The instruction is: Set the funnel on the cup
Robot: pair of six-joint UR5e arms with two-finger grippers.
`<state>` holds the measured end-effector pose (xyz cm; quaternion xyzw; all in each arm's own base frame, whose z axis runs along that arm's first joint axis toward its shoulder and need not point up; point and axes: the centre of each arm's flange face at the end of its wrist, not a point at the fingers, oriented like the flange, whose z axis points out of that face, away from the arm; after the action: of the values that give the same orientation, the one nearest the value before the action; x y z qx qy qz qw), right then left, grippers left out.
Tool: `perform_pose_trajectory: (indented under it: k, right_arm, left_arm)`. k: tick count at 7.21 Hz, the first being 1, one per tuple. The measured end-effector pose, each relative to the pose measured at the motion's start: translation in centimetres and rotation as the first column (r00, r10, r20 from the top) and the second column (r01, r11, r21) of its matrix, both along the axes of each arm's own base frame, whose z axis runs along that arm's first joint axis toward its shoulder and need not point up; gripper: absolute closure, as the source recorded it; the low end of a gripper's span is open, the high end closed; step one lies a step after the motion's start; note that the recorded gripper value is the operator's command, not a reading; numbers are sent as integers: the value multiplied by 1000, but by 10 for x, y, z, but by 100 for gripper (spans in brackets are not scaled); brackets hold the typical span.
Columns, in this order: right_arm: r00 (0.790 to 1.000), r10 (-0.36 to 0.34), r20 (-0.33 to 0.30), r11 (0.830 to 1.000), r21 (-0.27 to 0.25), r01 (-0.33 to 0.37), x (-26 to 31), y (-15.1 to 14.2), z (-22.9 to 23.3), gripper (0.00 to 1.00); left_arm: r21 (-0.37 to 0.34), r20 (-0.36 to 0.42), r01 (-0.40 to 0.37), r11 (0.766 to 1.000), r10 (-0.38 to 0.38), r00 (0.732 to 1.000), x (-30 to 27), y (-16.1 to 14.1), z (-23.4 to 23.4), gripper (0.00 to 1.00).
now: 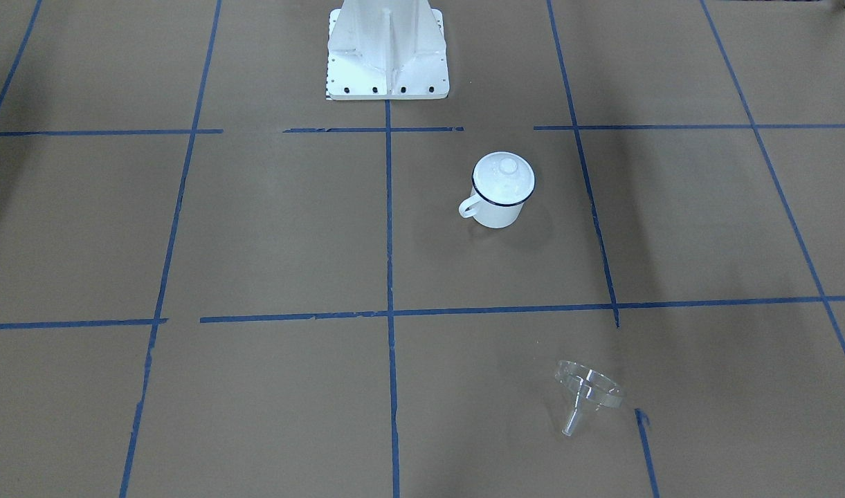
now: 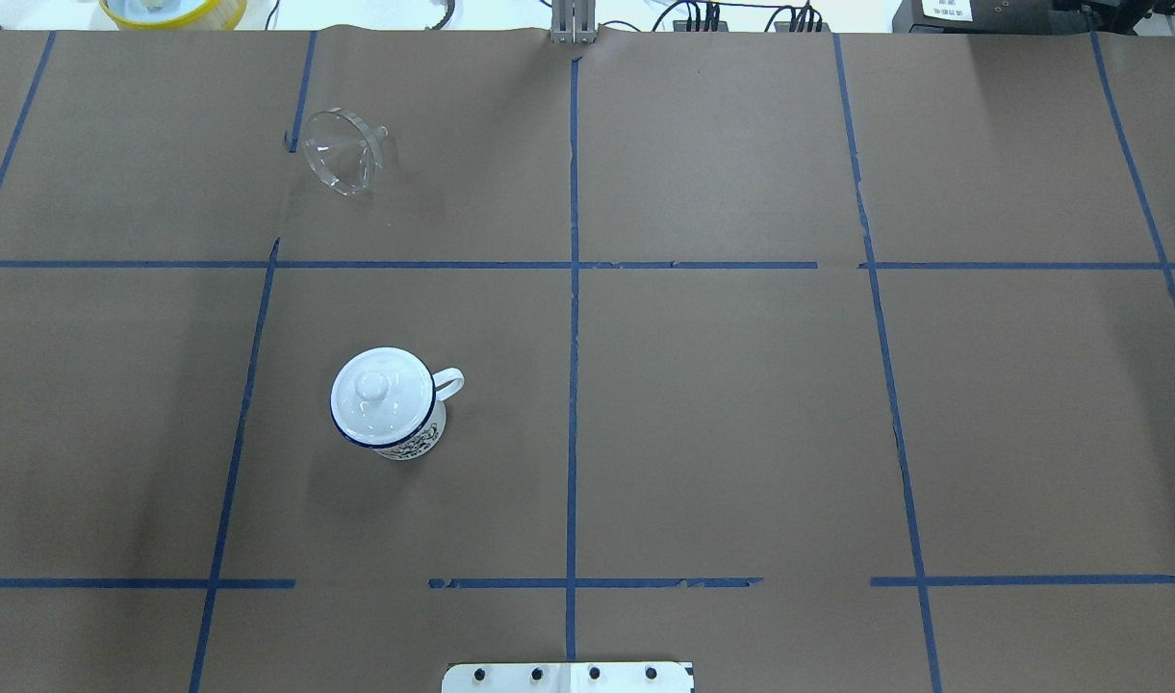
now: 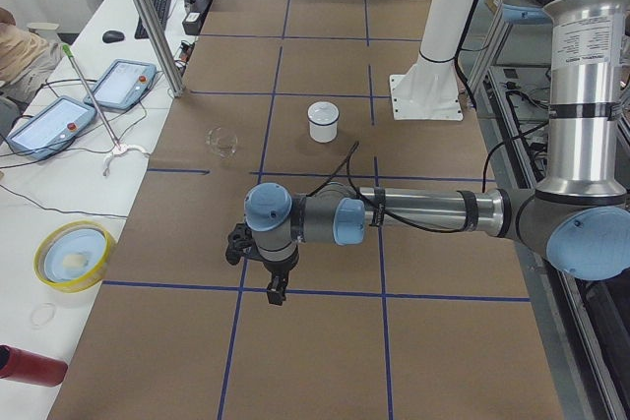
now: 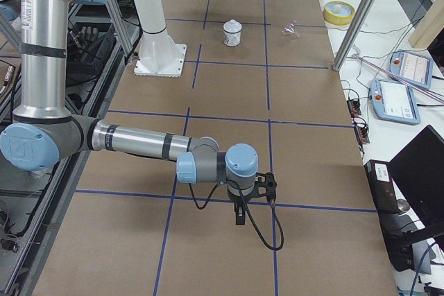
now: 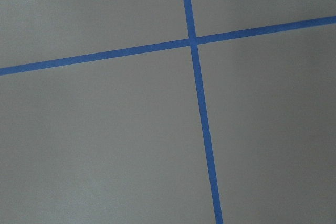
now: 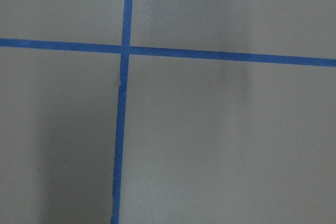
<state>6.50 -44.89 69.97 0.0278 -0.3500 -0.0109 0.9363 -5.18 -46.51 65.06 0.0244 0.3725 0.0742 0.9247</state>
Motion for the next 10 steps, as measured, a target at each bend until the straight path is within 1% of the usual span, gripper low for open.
perform_pose_trajectory:
  k: [3,4,5,6,7,8,9,10]
  right_arm:
    - [1000,0,0,1000,0,0,0,0,0,0]
    - [1000,0,0,1000,0,0,0,0,0,0]
    - [1000,0,0,1000,0,0,0,0,0,0]
    - [1000,0,0,1000,0,0,0,0,0,0]
    - [1000,0,0,1000,0,0,0,0,0,0]
    - [1000,0,0,1000,0,0,0,0,0,0]
    - [1000,0,0,1000,0,0,0,0,0,0]
    - [1000,0,0,1000,0,0,0,0,0,0]
  left_arm:
    - [18,0,0,1000,0,1000,0,-2,-9,0]
    - [42,0,0,999,0,1000,1,-4,-21,0]
    - [88,-1,-3,996,3,1000,2,-9,-43,0]
    - [150,-4,-7,989,7,1000,4,-16,-74,0]
    - [229,-7,-11,973,13,1000,7,-24,-111,0]
    - [304,-8,-6,953,9,1000,11,-38,-145,0]
    - [348,-19,35,937,-30,999,12,-55,-171,0]
    - [364,-45,94,927,-83,996,12,-66,-184,0]
